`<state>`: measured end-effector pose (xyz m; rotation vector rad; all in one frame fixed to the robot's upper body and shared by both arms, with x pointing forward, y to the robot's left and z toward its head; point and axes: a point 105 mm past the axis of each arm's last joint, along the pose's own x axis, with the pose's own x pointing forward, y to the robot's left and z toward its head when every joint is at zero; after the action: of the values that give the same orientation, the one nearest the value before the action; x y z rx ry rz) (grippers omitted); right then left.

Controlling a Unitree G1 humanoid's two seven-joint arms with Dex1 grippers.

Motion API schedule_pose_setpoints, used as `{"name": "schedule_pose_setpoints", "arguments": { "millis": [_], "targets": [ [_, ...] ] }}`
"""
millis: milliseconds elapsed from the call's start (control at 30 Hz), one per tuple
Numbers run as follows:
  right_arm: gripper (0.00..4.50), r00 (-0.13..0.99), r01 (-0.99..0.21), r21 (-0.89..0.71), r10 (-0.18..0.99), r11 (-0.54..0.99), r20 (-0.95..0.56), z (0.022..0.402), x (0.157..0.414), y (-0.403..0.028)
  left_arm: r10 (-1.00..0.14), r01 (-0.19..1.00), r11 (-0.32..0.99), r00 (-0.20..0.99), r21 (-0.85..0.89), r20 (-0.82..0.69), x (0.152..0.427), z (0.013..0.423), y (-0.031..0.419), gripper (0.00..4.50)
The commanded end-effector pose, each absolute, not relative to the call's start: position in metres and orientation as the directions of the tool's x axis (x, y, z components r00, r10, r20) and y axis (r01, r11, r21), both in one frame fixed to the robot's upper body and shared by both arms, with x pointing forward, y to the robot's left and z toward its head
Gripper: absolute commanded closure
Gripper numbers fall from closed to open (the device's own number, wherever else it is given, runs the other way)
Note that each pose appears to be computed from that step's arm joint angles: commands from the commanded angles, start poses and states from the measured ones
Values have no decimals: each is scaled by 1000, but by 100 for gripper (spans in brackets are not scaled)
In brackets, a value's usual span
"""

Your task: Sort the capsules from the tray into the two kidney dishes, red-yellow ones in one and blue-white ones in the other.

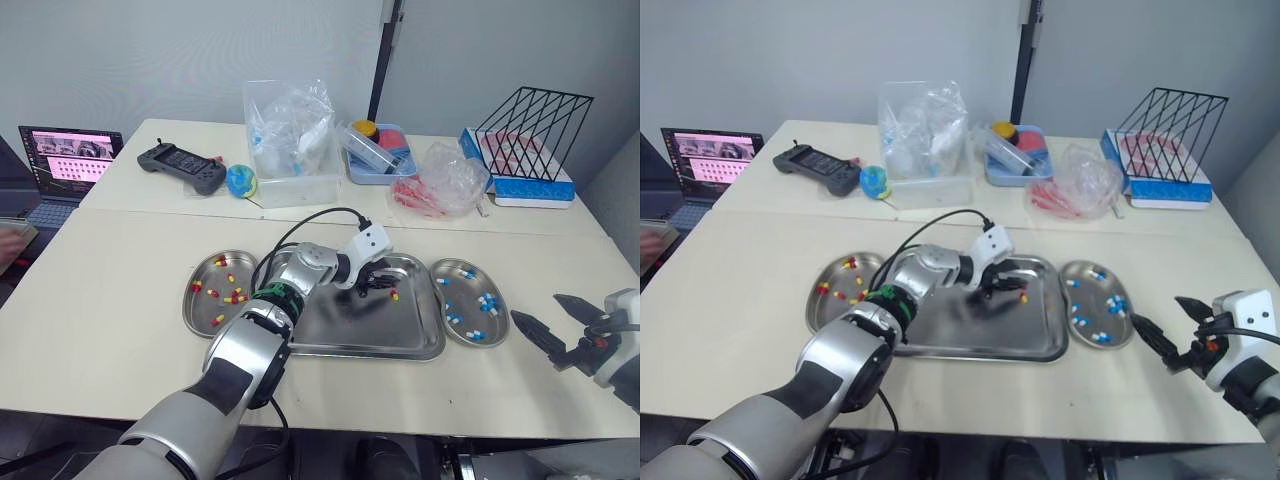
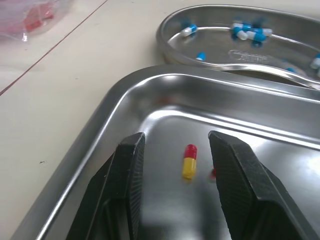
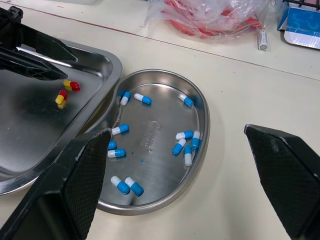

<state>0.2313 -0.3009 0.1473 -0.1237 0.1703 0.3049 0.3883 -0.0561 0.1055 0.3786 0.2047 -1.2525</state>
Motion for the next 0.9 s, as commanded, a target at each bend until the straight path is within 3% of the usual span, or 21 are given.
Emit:
{"name": "schedule_pose_setpoints", "arguments": {
  "millis": [33,667,900],
  "targets": [
    [0,949,-298,-129,279,946,-148,160,230,-300,-879,950,231,297,211,-373,387,109,-64,236],
    [0,958,-268,-145,246,953,-148,159,226,-301,-839,934,249,340,256,-425,387,94,-65,236],
    [0,959,-266,-148,245,953,-145,159,229,-301,-830,934,226,333,277,-448,384,90,-67,445]
  ]
}}
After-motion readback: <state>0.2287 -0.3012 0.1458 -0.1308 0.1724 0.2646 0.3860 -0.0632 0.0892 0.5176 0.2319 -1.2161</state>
